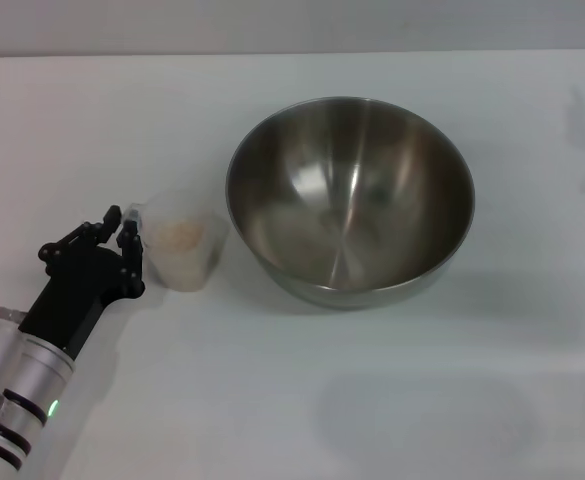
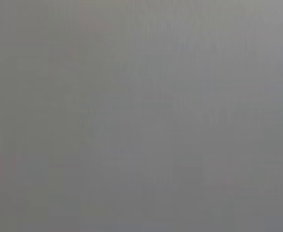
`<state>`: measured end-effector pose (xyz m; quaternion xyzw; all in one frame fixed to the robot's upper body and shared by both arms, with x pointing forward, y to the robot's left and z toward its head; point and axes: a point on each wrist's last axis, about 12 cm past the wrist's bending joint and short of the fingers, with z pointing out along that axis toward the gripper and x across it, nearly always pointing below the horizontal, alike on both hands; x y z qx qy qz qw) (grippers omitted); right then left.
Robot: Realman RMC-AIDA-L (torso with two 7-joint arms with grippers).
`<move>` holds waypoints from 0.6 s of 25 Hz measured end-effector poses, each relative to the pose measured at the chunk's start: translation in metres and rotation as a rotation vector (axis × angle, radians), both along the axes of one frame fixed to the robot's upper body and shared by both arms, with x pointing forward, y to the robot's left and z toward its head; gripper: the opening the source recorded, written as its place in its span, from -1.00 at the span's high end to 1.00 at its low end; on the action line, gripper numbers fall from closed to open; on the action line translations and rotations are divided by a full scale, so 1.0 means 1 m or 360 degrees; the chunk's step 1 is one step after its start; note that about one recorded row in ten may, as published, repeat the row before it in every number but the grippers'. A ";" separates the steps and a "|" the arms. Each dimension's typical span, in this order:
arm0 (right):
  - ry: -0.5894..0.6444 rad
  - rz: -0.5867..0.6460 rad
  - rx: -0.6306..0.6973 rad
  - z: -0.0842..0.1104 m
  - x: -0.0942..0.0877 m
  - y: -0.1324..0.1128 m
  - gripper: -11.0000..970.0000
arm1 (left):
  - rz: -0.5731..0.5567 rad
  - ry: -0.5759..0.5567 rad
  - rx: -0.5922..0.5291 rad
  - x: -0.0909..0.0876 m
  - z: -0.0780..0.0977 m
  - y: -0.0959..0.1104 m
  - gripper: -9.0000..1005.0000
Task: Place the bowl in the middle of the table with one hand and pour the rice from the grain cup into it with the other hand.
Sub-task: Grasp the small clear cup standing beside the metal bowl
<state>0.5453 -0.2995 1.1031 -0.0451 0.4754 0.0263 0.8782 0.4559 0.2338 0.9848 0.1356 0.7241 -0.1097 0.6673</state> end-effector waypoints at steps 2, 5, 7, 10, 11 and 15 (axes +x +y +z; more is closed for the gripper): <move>-0.0001 0.0000 0.0001 0.000 0.000 0.000 0.21 | -0.0005 0.0007 0.0006 0.001 0.000 -0.001 0.42; -0.0003 0.0000 0.0001 0.000 0.000 0.000 0.21 | -0.0010 0.0012 0.0006 0.001 0.000 -0.003 0.57; -0.0005 0.0001 0.0001 0.000 -0.001 0.000 0.21 | -0.0006 0.0010 -0.0007 0.002 0.000 -0.004 0.67; -0.0010 0.0002 0.0001 0.001 -0.001 0.000 0.21 | 0.0012 0.0000 -0.0029 0.003 0.002 -0.005 0.83; -0.0012 0.0004 0.0001 0.001 -0.001 0.000 0.21 | 0.0029 -0.0017 -0.0037 0.004 0.004 -0.004 0.86; -0.0021 0.0010 0.0000 0.002 0.000 0.001 0.21 | 0.0099 -0.0139 0.0009 0.011 0.013 -0.003 0.93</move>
